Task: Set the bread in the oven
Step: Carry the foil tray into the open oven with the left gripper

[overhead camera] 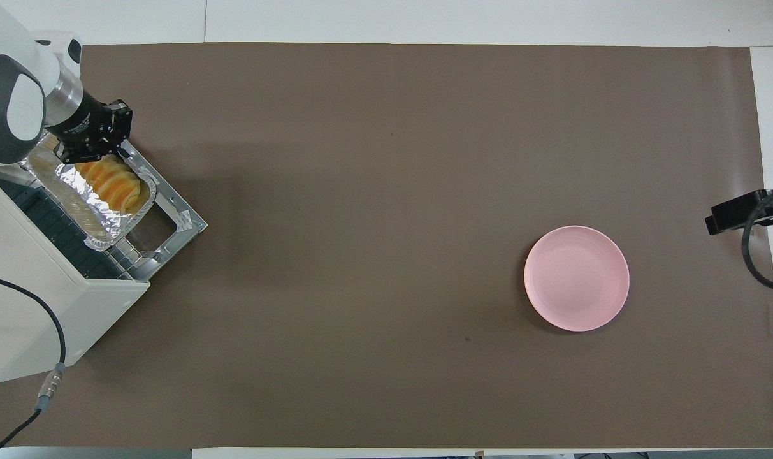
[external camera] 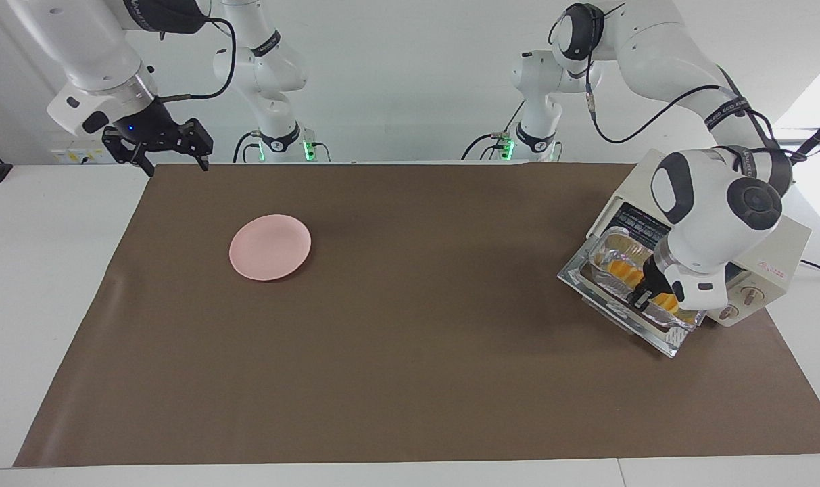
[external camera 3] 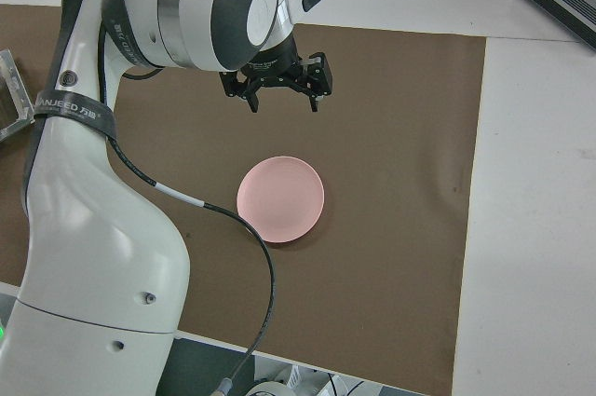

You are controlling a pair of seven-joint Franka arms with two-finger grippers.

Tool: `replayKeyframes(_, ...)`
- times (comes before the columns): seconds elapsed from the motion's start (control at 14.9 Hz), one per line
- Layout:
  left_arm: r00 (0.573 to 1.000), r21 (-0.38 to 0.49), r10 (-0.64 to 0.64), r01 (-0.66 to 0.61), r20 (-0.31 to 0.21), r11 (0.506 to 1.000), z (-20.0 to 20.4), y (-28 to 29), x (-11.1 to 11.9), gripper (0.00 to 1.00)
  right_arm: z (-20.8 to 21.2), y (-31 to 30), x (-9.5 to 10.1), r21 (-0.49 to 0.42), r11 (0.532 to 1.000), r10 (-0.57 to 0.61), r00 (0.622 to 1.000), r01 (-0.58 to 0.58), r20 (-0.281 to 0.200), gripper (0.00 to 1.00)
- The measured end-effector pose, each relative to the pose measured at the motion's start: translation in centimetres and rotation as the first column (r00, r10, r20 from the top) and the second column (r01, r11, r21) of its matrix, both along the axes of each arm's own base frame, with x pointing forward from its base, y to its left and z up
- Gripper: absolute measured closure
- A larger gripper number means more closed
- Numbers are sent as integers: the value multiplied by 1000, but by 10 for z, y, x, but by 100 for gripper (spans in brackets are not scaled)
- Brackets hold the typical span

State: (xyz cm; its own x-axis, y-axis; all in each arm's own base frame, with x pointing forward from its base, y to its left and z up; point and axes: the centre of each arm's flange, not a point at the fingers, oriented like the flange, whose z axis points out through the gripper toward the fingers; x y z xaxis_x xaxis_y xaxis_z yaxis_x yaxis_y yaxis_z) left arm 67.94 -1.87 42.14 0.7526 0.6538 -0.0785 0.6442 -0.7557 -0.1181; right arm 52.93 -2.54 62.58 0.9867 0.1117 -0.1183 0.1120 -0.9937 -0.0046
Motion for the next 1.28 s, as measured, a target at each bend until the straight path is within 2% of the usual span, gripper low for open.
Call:
replayKeyframes(0.34,998,25,8,-7,-64,1000,-17,24,-26,98,0,0,0,0,1000,0,1000,0,0,0)
replayKeyframes(0.94,994,12,-27,28,-103,1000,-26,74,-44,98,0,0,0,0,1000,0,1000,0,0,0)
replayKeyframes(1.21,994,14,-42,44,-104,999,-28,72,-45,98,0,0,0,0,1000,0,1000,0,-1,0)
replayKeyframes(1.28,994,14,-44,46,-102,999,-29,72,-45,92,0,0,0,0,1000,0,1000,0,-1,0)
